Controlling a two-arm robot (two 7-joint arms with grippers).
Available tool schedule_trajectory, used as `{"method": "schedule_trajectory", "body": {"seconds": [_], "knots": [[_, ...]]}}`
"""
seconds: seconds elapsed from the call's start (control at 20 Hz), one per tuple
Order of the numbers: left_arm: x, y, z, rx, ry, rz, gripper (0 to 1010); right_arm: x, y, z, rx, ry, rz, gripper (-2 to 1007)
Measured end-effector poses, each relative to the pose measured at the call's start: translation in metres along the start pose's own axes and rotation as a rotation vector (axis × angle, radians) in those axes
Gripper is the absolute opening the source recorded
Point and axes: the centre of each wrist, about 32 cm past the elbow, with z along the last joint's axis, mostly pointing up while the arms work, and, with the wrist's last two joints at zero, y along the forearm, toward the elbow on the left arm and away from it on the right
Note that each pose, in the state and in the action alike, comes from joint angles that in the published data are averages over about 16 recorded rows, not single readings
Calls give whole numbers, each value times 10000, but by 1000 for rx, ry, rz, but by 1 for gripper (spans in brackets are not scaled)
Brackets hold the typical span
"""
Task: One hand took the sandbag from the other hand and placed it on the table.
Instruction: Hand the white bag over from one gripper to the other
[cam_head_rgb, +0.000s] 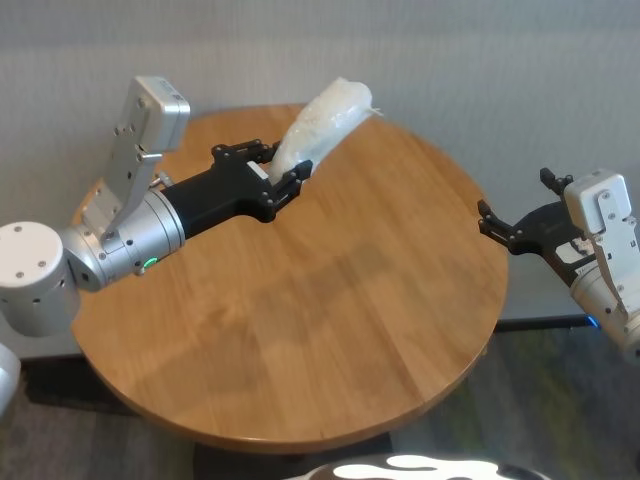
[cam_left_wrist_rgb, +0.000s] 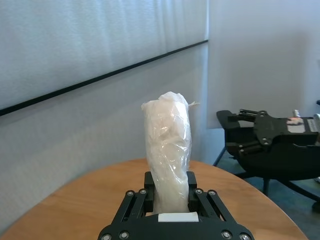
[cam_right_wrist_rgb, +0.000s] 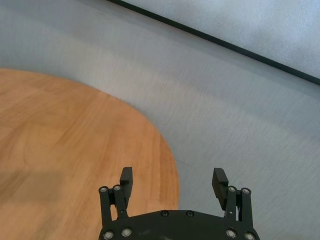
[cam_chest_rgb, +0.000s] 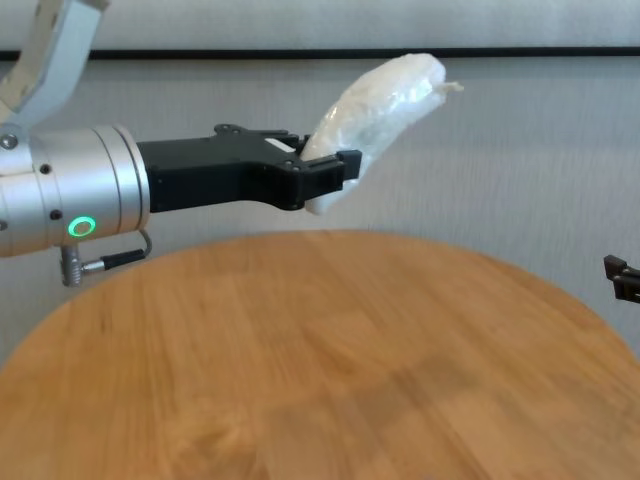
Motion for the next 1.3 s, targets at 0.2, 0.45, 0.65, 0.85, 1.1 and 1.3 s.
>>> {"method": "schedule_trajectory", "body": {"seconds": [0.2, 0.45, 0.65, 0.85, 1.1, 1.3], "knots": [[-2, 3, 38, -12, -21, -55, 386, 0, 0, 0, 0, 0, 0, 1001], [-8, 22, 65, -20, -45, -123, 386, 0, 0, 0, 0, 0, 0, 1001], [-18, 33, 81, -26, -55, -167, 386, 0, 0, 0, 0, 0, 0, 1001], [-31, 33, 95, -31, -57, -193, 386, 0, 0, 0, 0, 0, 0, 1001], [-51, 20, 110, -32, -51, -192, 386, 0, 0, 0, 0, 0, 0, 1001], [-62, 10, 119, -27, -45, -180, 386, 0, 0, 0, 0, 0, 0, 1001]]}}
